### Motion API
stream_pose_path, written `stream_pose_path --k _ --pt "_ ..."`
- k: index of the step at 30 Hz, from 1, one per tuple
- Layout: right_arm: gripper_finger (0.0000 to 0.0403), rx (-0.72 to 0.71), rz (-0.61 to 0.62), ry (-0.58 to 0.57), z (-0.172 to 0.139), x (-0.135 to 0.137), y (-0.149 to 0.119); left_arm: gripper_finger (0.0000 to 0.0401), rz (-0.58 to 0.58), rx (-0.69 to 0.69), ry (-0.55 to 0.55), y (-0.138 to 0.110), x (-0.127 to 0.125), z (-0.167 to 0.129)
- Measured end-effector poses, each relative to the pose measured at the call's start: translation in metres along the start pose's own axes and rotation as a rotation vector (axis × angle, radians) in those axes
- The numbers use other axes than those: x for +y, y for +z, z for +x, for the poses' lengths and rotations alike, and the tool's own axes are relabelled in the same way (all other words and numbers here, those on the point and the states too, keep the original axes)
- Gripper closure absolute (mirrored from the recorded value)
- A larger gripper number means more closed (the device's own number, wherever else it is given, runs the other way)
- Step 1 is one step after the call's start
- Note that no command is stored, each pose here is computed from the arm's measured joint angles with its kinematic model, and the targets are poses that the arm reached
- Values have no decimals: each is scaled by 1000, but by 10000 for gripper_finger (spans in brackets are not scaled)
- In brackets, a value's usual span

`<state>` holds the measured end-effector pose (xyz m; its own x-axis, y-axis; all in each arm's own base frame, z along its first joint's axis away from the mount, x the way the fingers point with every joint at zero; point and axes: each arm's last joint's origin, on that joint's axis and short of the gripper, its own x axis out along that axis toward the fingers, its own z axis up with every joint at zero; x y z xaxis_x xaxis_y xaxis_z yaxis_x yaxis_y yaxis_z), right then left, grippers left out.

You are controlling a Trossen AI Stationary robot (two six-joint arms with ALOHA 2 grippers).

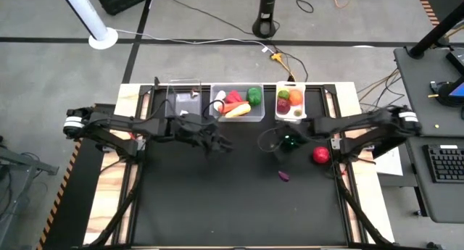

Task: Sort produce into baskets
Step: Put the green chili into the glass bin

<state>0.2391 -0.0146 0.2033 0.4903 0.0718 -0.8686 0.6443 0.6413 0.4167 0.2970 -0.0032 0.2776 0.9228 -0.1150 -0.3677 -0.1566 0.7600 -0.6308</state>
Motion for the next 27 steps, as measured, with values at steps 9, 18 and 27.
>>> stream_pose_path --k 9,18,27 --pt "375 -444 -359 478 -54 55 3 204 48 -148 -120 11 -6 19" --pt "375 -530 -461 535 -59 67 0 204 49 -215 -210 8 0 47" --pt "374 -536 -473 530 -59 67 0 204 89 -302 -293 7 1 61"
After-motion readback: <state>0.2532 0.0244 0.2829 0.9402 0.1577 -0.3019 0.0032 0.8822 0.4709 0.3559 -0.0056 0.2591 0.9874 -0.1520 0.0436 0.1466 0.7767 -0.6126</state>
